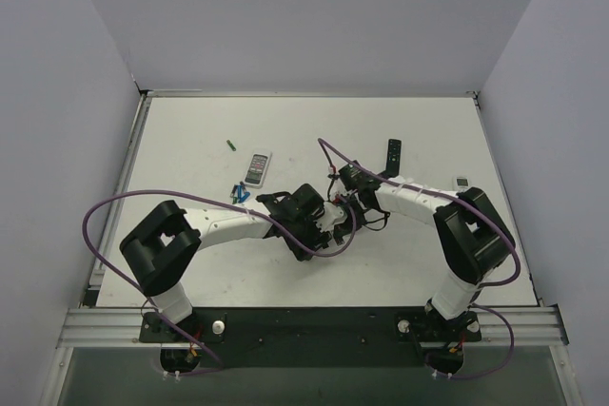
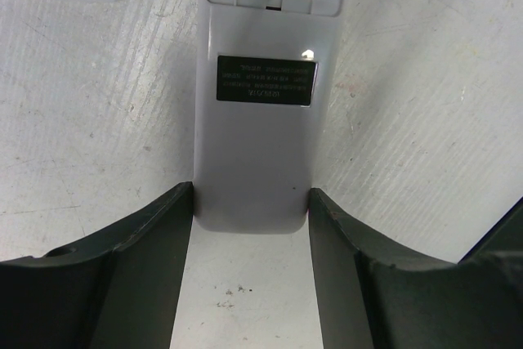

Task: Load the batteries into the remote control
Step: Load the battery into the remote control, then pick up the battery cover at the center of the board.

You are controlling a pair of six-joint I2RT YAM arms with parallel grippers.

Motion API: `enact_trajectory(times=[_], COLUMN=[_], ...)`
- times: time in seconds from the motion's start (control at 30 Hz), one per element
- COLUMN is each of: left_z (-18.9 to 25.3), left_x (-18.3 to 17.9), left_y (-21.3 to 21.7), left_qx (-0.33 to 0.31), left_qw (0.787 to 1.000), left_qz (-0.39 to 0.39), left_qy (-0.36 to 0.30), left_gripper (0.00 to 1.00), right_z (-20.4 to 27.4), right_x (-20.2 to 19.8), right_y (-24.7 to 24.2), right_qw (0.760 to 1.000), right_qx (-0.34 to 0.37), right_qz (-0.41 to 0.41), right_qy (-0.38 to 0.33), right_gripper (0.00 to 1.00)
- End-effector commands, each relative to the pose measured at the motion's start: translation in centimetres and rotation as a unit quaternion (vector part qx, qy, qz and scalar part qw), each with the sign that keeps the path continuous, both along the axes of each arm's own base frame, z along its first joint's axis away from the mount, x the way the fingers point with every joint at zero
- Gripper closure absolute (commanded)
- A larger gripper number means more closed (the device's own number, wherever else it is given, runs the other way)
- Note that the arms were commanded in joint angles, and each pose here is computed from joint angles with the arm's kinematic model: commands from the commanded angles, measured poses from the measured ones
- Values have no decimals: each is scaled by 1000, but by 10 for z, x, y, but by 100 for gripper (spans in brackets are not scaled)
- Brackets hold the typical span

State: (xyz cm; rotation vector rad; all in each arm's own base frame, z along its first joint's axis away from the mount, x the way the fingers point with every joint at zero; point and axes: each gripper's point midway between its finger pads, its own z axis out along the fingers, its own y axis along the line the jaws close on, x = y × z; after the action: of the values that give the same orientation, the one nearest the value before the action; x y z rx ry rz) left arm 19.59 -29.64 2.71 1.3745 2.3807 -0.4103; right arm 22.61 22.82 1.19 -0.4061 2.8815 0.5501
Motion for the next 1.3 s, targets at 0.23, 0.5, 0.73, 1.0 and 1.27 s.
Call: enact_trajectory(times=[0.23,0.5,0.73,1.0,1.27], left_z=[-5,-4,6,27,80], left_x=[16,16,12,7,13], left_y=[19,18,18,18,25], left_qx=[29,26,12,-32,-130], left_qw=[999,999,999,999,986], left_qz=[38,35,25,14,31], left_qy=[-21,-20,-22,-40,-97], left_gripper=[73,71,45,15,13], right_z=[25,76,66,54,29], right_x=[-16,36,64,74,70], right_y=[-9,-13,-3,24,43], right_qw=[999,996,996,996,996], right_qx=[-29,2,-10,-22,-54], right_qz=[14,-11,-5,15,12], right_qy=[10,-83,-87,-83,-69], right_gripper=[99,72,59,66,73])
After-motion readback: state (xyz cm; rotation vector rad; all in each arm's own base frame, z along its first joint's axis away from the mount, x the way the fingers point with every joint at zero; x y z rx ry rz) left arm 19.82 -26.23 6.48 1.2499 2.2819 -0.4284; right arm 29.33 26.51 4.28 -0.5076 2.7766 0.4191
